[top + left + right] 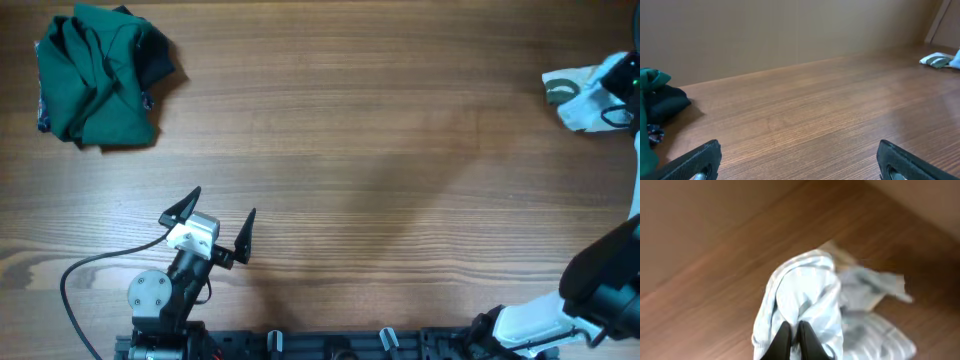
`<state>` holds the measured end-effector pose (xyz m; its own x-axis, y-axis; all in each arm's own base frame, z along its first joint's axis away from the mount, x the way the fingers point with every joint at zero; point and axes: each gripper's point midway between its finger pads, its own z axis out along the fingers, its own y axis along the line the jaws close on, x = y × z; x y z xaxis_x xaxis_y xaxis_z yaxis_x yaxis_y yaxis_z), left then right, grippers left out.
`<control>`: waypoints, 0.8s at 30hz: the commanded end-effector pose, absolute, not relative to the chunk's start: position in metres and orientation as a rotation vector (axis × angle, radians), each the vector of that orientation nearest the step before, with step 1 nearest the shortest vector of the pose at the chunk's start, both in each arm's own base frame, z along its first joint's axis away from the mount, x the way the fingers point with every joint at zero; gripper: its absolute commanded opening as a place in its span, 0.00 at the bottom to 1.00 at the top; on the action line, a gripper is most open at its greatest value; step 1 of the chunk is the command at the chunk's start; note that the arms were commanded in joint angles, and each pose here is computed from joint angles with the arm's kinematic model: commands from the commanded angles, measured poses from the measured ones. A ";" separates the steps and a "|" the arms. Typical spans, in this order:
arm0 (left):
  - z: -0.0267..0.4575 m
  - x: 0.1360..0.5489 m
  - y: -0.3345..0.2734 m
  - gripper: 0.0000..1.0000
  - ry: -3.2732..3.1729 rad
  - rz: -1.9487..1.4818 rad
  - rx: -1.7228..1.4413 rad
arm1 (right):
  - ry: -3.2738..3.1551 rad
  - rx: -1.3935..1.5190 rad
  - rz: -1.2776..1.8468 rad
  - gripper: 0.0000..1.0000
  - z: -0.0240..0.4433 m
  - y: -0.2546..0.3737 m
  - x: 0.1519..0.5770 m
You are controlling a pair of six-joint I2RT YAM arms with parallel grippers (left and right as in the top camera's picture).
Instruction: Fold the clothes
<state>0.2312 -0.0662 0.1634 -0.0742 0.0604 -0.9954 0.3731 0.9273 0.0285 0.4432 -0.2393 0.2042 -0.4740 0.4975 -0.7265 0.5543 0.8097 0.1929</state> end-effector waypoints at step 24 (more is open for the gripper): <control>0.161 0.231 -0.067 1.00 1.637 -0.276 0.333 | 2.434 0.202 0.526 0.04 0.209 0.070 0.456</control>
